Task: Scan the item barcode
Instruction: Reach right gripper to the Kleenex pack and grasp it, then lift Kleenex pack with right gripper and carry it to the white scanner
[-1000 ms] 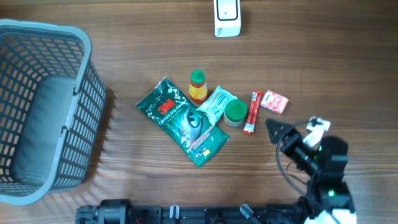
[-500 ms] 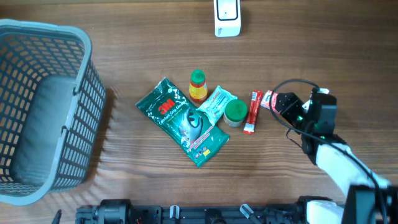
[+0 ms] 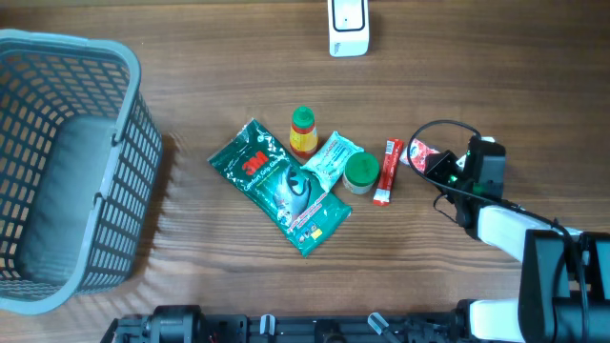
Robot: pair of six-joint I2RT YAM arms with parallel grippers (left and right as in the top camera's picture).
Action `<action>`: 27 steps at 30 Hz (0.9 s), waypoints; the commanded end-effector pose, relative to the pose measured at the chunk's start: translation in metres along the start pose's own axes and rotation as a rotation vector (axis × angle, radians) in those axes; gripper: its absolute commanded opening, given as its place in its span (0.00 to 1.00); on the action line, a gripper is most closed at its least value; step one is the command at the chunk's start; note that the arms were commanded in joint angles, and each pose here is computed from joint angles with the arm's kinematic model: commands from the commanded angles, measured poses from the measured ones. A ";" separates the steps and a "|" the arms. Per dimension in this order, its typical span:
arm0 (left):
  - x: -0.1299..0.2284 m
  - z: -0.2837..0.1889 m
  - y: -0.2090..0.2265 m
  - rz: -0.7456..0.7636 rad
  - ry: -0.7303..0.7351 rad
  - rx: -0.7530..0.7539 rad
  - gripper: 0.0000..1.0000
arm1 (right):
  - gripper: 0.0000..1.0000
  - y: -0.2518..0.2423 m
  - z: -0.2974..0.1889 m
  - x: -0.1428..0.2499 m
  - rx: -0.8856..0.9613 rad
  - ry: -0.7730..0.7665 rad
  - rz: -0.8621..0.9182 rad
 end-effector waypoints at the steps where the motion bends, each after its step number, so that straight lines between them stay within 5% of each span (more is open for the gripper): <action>1: 0.005 -0.001 -0.002 0.008 0.018 0.010 1.00 | 0.05 -0.003 0.003 0.019 -0.019 0.102 -0.003; 6: 0.016 -0.001 -0.008 -0.004 0.068 0.036 1.00 | 0.05 0.022 -0.011 0.022 -0.144 0.155 0.017; 15: 0.041 -0.005 -0.022 -0.032 0.185 0.098 1.00 | 0.05 0.080 -0.108 -0.002 -0.447 0.203 0.264; 21: 0.041 -0.006 -0.022 -0.038 0.186 0.098 1.00 | 0.05 0.095 -0.151 0.040 -0.540 0.491 0.359; 27: 0.041 -0.006 -0.022 -0.038 0.186 0.098 1.00 | 0.04 0.110 -0.199 0.079 -0.674 0.947 0.417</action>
Point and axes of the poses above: each gripper's point midway between its finger pads, its own z axis out along the fingers, its own y axis along the line the jaws close on, x = y × z, the point moved 3 cm from there along -z, back along the fingers, and after that the axes turned 5 degrees about z, right-handed, at the moved point
